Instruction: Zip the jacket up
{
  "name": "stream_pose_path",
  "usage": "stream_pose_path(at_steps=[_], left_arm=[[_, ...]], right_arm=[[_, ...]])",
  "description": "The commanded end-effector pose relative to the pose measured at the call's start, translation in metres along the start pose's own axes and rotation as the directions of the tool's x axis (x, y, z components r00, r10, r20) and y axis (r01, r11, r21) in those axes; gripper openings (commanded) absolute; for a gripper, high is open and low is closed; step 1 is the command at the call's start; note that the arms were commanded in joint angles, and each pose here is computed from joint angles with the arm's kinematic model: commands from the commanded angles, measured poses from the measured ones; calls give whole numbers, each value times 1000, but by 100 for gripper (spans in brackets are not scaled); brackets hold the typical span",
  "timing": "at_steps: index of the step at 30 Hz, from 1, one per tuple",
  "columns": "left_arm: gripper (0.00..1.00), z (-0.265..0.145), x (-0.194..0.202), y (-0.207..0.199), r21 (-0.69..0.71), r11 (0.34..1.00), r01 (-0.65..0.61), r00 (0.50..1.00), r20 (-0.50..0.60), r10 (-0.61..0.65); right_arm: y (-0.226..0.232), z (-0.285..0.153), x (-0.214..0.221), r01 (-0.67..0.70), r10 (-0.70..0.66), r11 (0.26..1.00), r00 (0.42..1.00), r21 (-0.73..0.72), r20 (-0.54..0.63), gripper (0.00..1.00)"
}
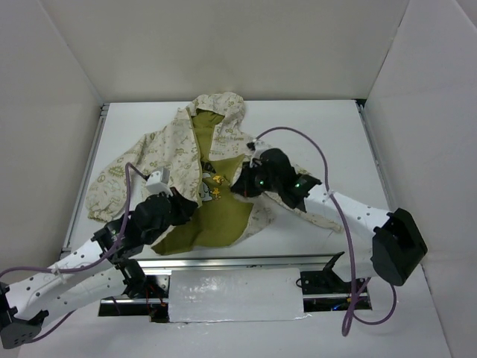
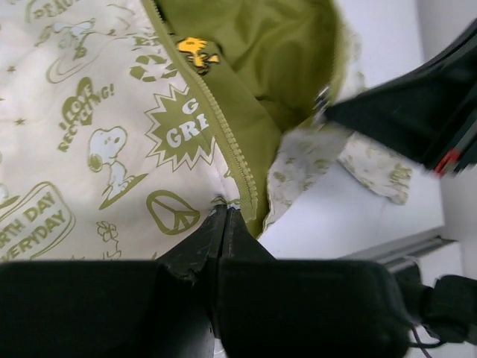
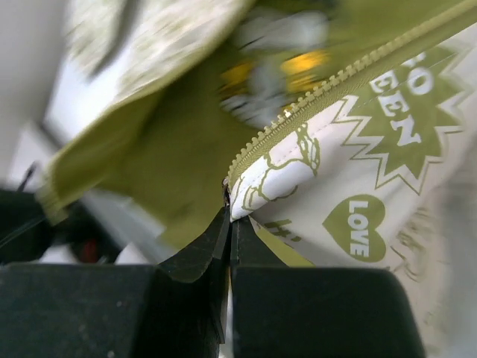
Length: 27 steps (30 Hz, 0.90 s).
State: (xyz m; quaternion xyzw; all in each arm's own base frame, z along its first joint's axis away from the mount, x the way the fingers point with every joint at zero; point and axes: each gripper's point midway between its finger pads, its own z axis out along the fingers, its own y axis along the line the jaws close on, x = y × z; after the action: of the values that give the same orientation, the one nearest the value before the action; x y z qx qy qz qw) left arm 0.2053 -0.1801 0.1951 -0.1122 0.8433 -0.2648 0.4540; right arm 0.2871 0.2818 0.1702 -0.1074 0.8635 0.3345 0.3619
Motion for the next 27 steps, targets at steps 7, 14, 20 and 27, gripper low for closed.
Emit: stream_pose_path(at_steps=[7, 14, 20, 27], left_arm=[[0, -15, -22, -39, 249, 968, 22, 994, 101, -49], [0, -15, -12, -32, 282, 959, 6, 994, 106, -38], [0, -10, -3, -28, 285, 958, -8, 995, 100, -22], [0, -5, 0, -24, 272, 962, -3, 994, 102, -26]], right_arm=[[103, -7, 33, -66, 104, 928, 991, -367, 84, 0], [119, -11, 43, -103, 149, 888, 986, -448, 70, 0], [127, -18, 46, -102, 151, 861, 987, -498, 59, 0], [133, -25, 53, -123, 166, 834, 986, -537, 32, 0]])
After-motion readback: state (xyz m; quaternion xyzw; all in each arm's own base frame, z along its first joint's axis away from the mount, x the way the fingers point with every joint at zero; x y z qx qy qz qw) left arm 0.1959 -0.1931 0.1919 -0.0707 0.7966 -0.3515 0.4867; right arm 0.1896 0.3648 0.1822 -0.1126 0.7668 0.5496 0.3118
